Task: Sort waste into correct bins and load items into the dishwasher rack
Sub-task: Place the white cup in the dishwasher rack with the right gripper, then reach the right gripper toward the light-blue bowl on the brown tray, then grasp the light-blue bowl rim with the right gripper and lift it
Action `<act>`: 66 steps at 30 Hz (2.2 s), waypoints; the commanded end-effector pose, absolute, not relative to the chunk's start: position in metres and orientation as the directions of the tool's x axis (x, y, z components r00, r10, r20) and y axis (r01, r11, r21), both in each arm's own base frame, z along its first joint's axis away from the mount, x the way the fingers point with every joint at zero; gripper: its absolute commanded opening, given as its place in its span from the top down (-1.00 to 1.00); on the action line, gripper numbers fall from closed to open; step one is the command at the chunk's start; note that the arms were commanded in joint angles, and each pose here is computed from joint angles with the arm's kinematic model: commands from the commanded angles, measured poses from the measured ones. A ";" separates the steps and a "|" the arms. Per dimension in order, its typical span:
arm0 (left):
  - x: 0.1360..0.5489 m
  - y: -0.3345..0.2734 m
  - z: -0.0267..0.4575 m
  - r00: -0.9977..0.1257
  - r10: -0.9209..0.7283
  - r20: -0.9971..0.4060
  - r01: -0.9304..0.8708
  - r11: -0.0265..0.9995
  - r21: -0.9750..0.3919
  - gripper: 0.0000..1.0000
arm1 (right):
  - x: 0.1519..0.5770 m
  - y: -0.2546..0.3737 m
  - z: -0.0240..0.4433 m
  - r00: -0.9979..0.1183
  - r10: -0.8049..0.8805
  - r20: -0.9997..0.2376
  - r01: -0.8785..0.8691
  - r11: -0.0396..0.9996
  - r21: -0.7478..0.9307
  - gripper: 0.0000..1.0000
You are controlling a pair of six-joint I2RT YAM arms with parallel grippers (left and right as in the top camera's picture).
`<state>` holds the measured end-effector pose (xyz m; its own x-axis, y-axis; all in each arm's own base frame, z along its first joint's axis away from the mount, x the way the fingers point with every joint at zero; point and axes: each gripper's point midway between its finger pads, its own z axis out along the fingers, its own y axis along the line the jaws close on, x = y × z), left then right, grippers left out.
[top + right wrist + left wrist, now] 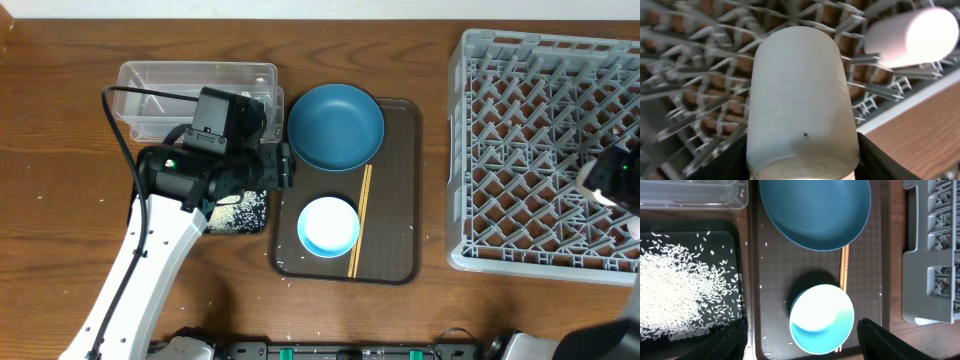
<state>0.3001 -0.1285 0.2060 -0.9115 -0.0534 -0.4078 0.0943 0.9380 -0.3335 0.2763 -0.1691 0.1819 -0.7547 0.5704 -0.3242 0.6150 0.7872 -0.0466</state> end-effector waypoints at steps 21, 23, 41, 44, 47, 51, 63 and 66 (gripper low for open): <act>0.294 -0.123 0.200 -0.925 -0.036 -0.378 0.086 0.949 -0.302 -0.57 | 0.316 -0.172 0.165 -0.703 0.640 -0.311 0.628 0.763 0.152 -0.99; 0.291 -0.122 0.198 -0.930 -0.034 -0.366 0.083 0.951 -0.299 -0.57 | 0.328 -0.150 0.181 -0.721 0.607 -0.335 0.558 0.795 0.240 -0.98; 0.262 -0.066 0.169 -0.956 -0.146 -0.254 -0.141 0.989 -0.040 -0.58 | 0.330 0.133 0.178 -0.913 -0.163 -0.374 -0.286 0.909 0.302 -0.77; 0.263 -0.066 0.169 -0.956 -0.146 -0.255 -0.141 0.989 -0.040 -0.59 | 0.316 0.166 0.153 -0.920 -0.234 -0.316 -0.334 0.888 0.315 -0.51; 0.263 -0.066 0.169 -0.956 -0.146 -0.255 -0.141 0.989 -0.040 -0.59 | 0.299 0.193 0.121 -0.927 -0.291 -0.237 -0.357 0.876 0.325 -0.47; 0.262 -0.066 0.169 -0.956 -0.146 -0.254 -0.140 0.989 -0.040 -0.59 | 0.280 0.220 0.079 -0.937 -0.323 -0.134 -0.350 0.876 0.332 -0.30; 0.262 -0.066 0.169 -0.956 -0.146 -0.254 -0.140 0.989 -0.040 -0.59 | 0.270 0.237 0.031 -0.945 -0.326 -0.029 -0.321 0.903 0.285 0.98; 0.262 -0.066 0.169 -0.956 -0.146 -0.254 -0.140 0.989 -0.040 -0.60 | 0.291 0.225 0.058 -0.953 -0.286 -0.101 -0.303 0.920 0.250 0.98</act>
<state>0.2637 -0.0694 0.1733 -0.9549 -0.1323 -0.2659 -0.1210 0.9909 -0.0585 0.2628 0.2352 0.0272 -0.9373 -0.3486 0.0003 -0.3337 0.8975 0.2882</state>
